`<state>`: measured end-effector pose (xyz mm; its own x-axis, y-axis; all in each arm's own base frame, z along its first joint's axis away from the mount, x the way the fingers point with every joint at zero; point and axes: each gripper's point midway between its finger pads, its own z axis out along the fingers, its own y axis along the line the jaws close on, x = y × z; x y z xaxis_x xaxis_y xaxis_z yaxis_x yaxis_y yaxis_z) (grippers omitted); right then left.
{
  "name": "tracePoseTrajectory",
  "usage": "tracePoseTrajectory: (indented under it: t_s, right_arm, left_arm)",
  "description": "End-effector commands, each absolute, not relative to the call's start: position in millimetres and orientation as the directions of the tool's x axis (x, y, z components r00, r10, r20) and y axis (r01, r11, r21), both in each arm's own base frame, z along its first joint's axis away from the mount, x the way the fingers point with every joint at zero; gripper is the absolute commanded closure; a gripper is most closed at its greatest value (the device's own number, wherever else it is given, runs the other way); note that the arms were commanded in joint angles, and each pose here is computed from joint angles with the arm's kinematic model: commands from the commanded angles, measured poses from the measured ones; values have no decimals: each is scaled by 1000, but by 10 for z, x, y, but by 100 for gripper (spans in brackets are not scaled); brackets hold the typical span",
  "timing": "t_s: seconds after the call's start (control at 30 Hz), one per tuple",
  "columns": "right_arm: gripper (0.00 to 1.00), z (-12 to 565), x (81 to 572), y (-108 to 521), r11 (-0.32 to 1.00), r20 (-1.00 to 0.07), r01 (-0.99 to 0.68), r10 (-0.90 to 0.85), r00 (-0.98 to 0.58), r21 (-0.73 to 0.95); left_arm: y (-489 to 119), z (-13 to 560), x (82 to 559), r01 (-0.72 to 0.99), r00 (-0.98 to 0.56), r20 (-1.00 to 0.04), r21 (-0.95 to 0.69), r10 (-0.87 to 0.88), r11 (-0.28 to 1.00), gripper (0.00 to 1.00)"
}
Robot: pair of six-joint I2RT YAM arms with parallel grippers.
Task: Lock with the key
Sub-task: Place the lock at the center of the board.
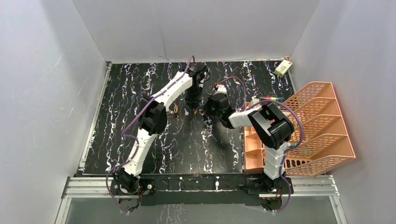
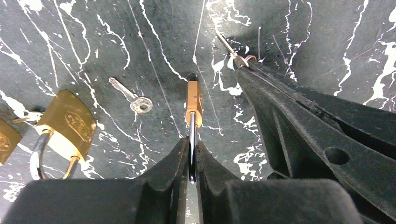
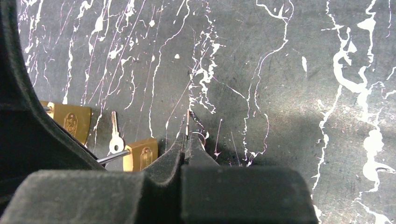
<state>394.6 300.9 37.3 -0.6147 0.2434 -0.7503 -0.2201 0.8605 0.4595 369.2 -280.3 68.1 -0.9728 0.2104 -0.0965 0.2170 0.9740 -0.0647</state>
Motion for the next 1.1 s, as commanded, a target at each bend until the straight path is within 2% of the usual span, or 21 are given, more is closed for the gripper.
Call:
tracePoseTrajectory:
  t_s: [0.0, 0.33, 0.43, 0.53, 1.07]
  right_arm:
    - [100, 415, 3980, 2997, 867, -761, -216, 243, -602, 448]
    - [100, 391, 3947, 3010, 860, -751, -219, 245, -613, 460]
    - [100, 378, 3916, 3056, 849, -742, -233, 242, -626, 474]
    - [100, 360, 3888, 3111, 842, -736, -244, 237, -634, 482]
    - [100, 328, 3841, 3371, 813, -727, -293, 215, -652, 503]
  left_arm:
    - [-2885, 773, 3630, 223, -973, -89, -93, 215, 970, 89]
    - [-2849, 815, 3655, 226, -970, -105, -75, 217, 971, 86]
    - [-2844, 839, 3667, 225, -970, -114, -71, 216, 972, 79]
    - [-2856, 870, 3687, 225, -969, -126, -75, 214, 972, 77]
    - [-2885, 1114, 3814, 214, -960, -206, -103, 189, 971, 69]
